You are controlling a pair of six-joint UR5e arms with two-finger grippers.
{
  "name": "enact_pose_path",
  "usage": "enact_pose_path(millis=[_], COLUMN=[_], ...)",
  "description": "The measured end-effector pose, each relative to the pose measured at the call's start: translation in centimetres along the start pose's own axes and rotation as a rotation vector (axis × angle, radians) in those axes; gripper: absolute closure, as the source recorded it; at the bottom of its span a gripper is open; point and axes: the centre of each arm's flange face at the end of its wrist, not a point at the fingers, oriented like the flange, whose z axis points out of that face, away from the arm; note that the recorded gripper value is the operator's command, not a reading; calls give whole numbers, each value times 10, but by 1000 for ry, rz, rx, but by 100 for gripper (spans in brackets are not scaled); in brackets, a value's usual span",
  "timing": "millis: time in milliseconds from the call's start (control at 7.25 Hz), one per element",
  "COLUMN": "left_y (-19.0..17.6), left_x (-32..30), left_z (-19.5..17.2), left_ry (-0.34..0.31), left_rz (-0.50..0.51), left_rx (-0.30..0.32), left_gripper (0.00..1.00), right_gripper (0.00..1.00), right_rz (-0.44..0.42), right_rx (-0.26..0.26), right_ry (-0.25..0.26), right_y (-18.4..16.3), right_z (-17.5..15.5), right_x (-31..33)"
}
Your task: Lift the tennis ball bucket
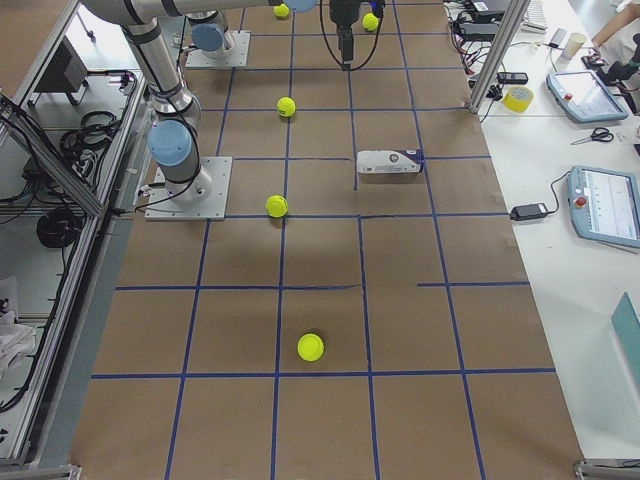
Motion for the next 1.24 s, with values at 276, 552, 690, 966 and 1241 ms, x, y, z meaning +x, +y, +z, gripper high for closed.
enact_pose_path(millis=[276,552,690,966,1241], left_y=[0,0,0,0,0], left_x=[0,-1,-1,-1,-2], left_z=[-1,-1,-1,-1,-1], left_ry=[-1,-3,-5,-8,-8], left_rz=[-1,-2,-2,-2,-2], left_rx=[0,1,0,0,0], left_gripper=[0,0,0,0,0], right_gripper=[0,0,0,0,0], right_rz=[0,6,15,43,87], right_rx=[-1,2,-1,-26,-54], right_ry=[0,-2,2,10,0], right_y=[-1,-5,-10,-22,-52], right_z=[1,4,9,23,59], right_x=[0,0,2,20,56])
